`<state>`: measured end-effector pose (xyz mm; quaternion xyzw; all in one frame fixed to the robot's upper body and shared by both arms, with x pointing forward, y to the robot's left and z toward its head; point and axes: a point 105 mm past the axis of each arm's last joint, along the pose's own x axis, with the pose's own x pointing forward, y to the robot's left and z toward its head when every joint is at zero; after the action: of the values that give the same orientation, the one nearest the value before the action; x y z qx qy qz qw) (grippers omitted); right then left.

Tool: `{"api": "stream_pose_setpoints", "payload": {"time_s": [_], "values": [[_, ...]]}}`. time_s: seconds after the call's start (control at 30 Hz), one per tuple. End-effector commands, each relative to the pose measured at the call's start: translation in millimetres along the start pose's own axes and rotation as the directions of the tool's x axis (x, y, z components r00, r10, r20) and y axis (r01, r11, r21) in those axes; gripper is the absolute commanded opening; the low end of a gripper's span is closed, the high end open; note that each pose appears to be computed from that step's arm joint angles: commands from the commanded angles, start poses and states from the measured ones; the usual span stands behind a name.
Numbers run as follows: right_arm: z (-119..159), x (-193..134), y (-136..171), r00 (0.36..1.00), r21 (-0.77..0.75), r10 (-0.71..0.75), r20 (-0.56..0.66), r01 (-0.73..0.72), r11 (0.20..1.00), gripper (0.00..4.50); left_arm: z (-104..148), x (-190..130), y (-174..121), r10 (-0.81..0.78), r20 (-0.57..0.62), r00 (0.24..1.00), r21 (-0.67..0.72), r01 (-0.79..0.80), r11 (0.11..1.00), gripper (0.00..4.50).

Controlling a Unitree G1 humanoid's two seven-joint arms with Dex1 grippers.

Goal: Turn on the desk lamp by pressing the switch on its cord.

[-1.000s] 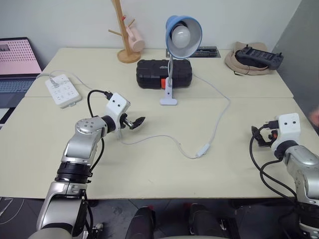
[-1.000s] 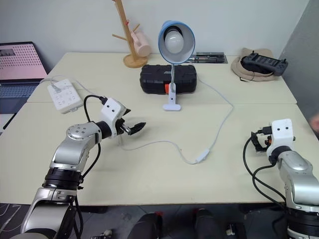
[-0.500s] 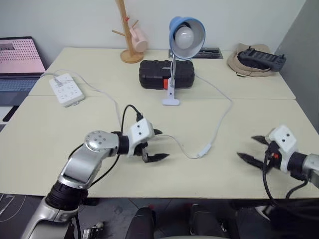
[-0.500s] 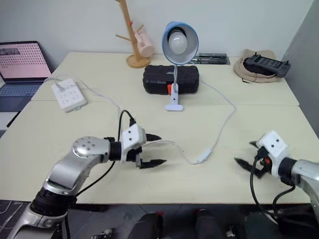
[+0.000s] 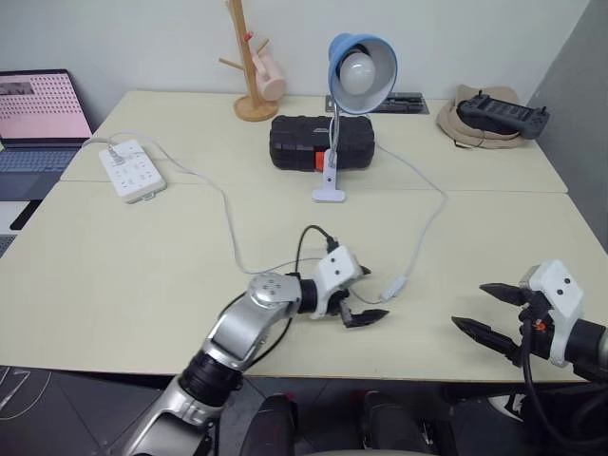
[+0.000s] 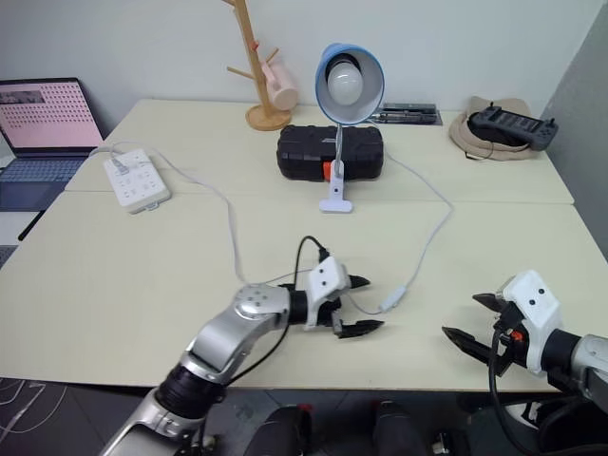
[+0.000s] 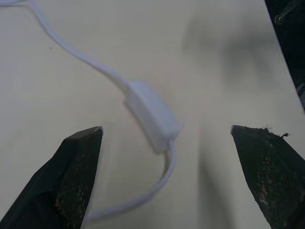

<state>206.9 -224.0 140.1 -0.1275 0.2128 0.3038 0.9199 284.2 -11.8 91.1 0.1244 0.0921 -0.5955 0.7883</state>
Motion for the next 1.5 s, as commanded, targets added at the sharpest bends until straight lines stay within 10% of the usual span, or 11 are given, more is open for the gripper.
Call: {"api": "stream_pose_setpoints", "payload": {"time_s": [0.03, 0.2, 0.83, 1.0, 1.23, 1.5], "values": [[3.5, -5.5, -0.9, 0.999, -0.01, -0.034, 0.025, 0.034, 0.999, 4.46, 5.4, 9.1, 5.9, 0.017, -0.002, 1.0, 0.053, -0.017, 0.998, 4.5], [2.8, -7.9, -2.1, 0.997, 0.0, -0.061, 0.04, 0.061, 0.998, 4.46, 2.1, 14.7, 4.5, 0.01, -0.022, 1.0, 0.093, -0.007, 0.996, 4.5], [7.0, -8.7, -4.3, 0.992, -0.001, -0.104, 0.068, 0.104, 0.995, 4.5, -0.4, 18.1, 8.1, 0.005, -0.026, 1.0, 0.142, -0.002, 0.99, 0.37], [9.2, -7.4, -0.8, 0.992, 0.009, -0.094, 0.081, 0.093, 0.996, 4.5, 3.8, 13.2, 19.6, 0.028, -0.011, 1.0, 0.065, -0.028, 0.998, 0.36], [21.6, 15.6, 9.0, 0.977, 0.159, -0.015, 0.211, -0.019, 0.987, 4.5, 48.4, -27.4, 48.6, 0.007, 0.185, 0.983, -0.411, 0.071, 0.909, 0.36], [86.8, 69.5, 38.1, 0.806, 0.535, 0.082, 0.587, -0.462, 0.707, 4.5, 79.8, -85.6, 33.1, -0.144, 0.431, 0.891, -0.688, 0.427, 0.587, 0.36]]}}
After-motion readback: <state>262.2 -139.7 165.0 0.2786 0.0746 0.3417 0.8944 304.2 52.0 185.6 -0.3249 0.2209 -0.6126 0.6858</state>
